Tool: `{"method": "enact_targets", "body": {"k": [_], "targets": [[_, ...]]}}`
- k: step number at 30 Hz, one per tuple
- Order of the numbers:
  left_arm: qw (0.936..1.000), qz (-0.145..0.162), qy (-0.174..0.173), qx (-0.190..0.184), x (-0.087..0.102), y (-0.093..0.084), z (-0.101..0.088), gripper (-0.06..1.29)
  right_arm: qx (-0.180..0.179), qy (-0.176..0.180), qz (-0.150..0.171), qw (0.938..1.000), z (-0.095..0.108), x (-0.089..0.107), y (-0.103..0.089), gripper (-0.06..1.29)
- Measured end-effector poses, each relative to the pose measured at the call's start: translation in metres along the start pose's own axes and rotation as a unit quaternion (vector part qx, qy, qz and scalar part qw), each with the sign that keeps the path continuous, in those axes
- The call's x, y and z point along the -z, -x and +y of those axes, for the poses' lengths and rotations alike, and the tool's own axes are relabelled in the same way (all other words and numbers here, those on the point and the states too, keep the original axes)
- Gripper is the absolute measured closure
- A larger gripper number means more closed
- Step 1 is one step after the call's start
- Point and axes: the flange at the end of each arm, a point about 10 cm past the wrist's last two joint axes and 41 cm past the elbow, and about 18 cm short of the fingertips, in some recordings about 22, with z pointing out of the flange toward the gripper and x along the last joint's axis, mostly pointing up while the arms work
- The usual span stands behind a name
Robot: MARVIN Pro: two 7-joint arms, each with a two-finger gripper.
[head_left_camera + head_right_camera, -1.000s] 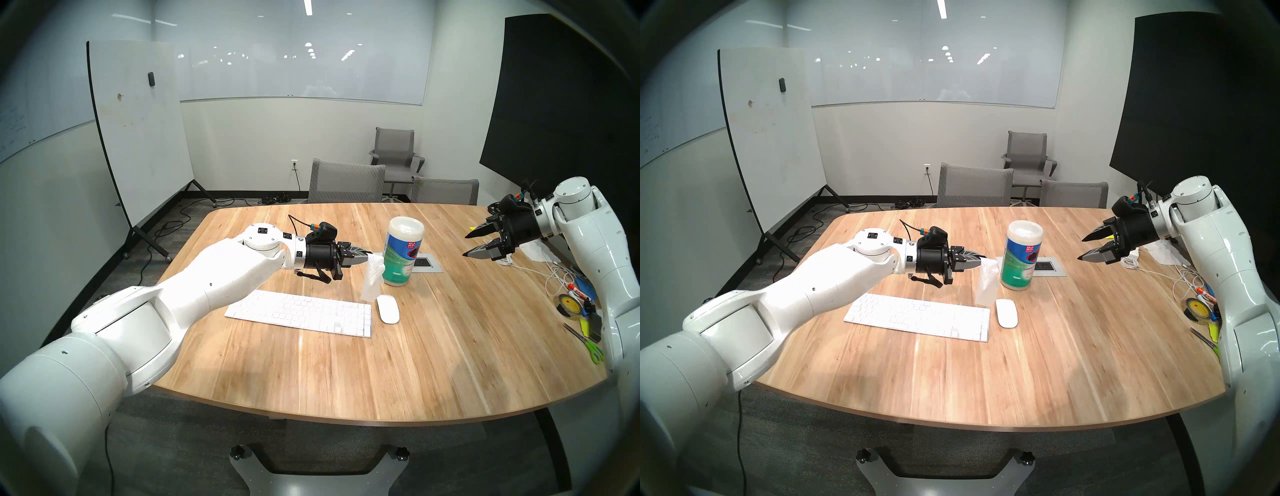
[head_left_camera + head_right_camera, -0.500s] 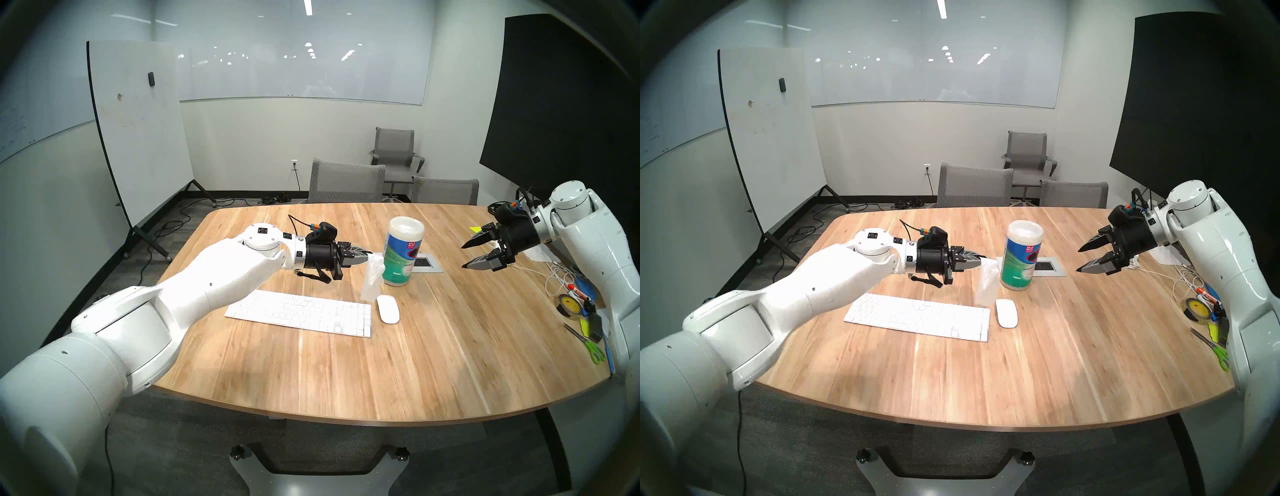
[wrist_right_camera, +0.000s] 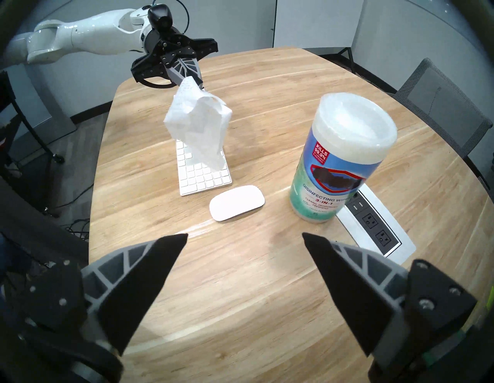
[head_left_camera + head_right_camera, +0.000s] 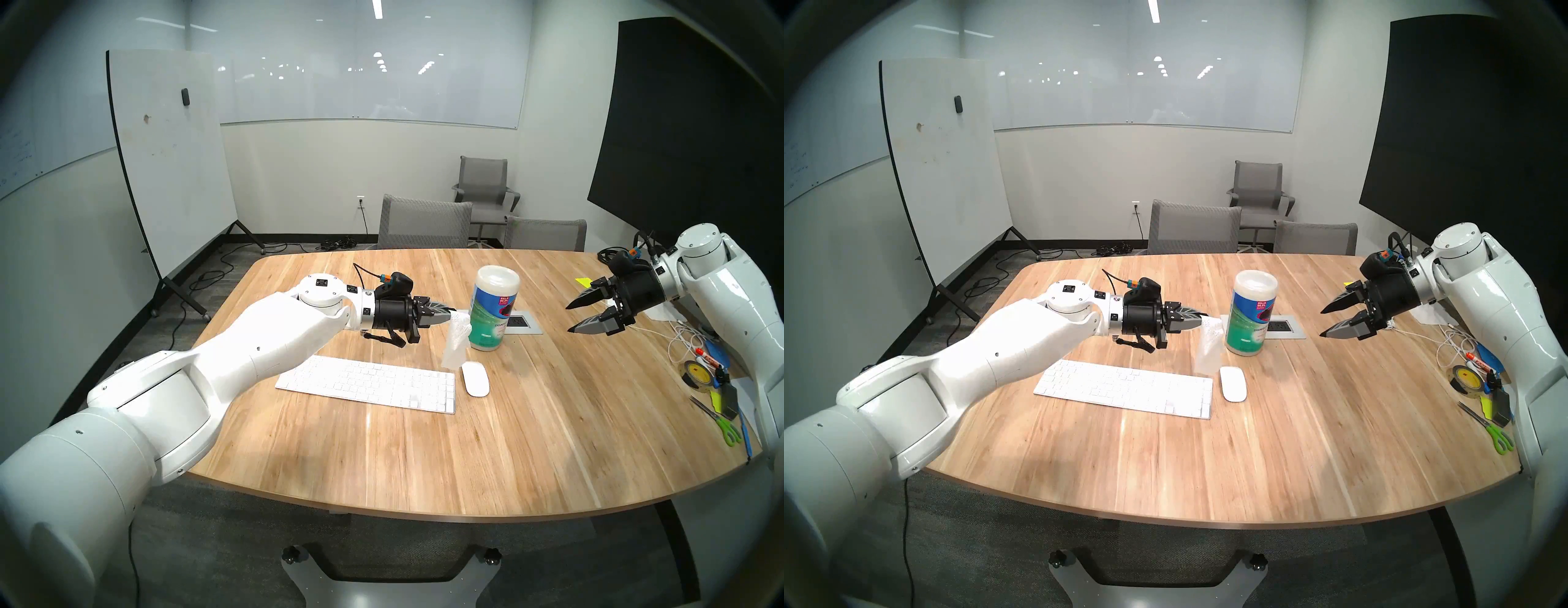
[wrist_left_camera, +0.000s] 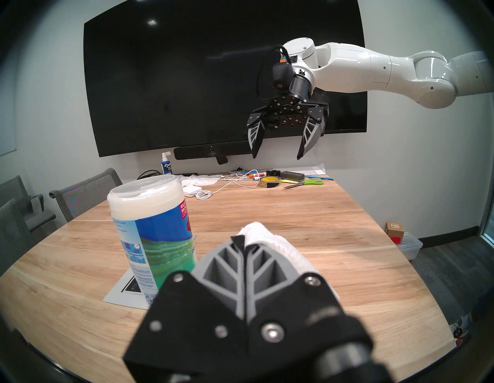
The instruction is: Wipe the keyboards and mice with a disinfecting wipe, then set the wipe down
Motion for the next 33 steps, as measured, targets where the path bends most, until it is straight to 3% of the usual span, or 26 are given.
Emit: {"method": "enact_targets", "body": {"k": [24, 33], "targets": [[1.0000, 0.000, 0.000, 0.000, 0.000, 0.000, 0.000, 1.25, -0.006, -0.037, 0.015, 0.9992, -0.012, 0.002, -0.005, 0.00], [1.0000, 0.000, 0.000, 0.000, 0.000, 0.000, 0.000, 1.25, -0.016, -0.070, 0.031, 0.9970, -0.023, -0.009, -0.004, 0.00]]}}
